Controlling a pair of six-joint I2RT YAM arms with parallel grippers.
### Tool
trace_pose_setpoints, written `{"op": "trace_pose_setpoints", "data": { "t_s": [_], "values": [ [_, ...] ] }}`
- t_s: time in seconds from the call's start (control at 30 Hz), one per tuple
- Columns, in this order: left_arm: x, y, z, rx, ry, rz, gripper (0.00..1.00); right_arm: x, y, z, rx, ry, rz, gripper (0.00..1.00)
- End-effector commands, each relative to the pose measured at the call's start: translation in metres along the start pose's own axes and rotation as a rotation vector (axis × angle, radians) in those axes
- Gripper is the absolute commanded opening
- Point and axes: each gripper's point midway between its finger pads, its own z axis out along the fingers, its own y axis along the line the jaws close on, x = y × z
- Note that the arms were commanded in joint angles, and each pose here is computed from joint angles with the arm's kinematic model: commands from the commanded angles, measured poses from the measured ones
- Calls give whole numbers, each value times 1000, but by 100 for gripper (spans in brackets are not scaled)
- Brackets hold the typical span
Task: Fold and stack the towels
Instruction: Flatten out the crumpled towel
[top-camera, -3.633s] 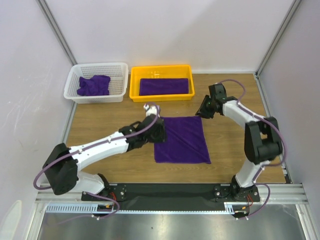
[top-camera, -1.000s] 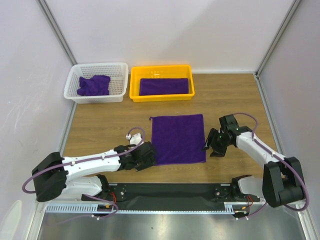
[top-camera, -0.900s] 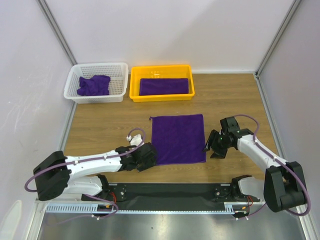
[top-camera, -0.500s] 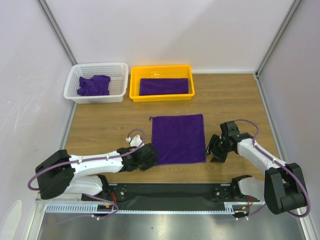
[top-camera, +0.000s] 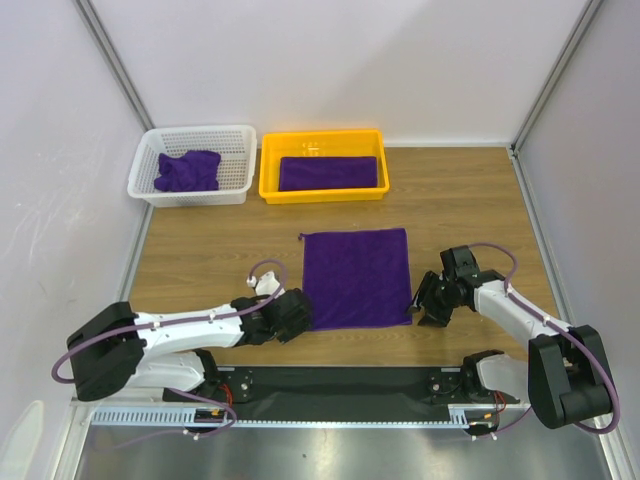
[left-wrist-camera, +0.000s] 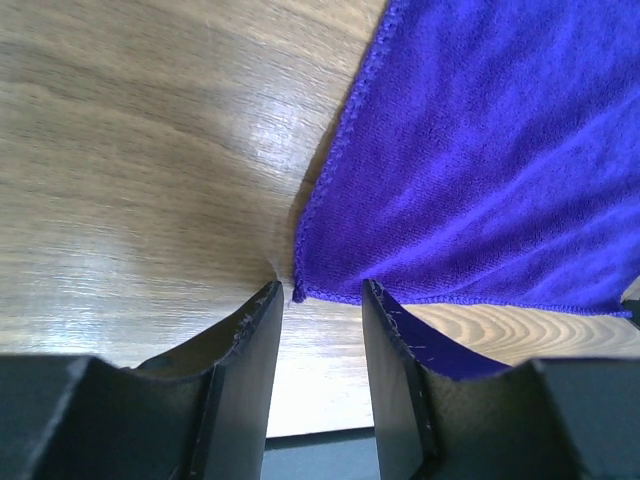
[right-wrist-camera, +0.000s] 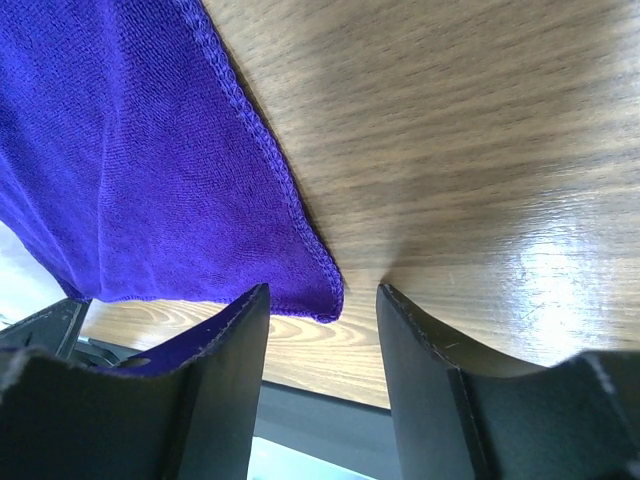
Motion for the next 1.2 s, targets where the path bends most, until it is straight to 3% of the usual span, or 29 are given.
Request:
{"op": "trace_pose_setpoints", "data": {
  "t_s": [0.0, 0.13, 0.47, 1.0, 1.17],
  "values": [
    [-8, 46, 6, -145, -49, 34, 44, 0, 3, 0, -18, -15, 7, 52],
    [-8, 48, 8, -148, -51, 39, 42, -1, 2, 1, -13, -18, 10, 51],
    [-11, 51, 12, -158, -69, 49, 23, 2, -3, 3, -7, -21, 26, 44],
    [-12, 51, 14, -143, -78, 60, 2, 7, -9, 7, 12, -18, 38, 35],
    [-12, 51, 15, -138, -78, 69, 0, 7, -7, 8, 6, -16, 37, 29]
  ]
}}
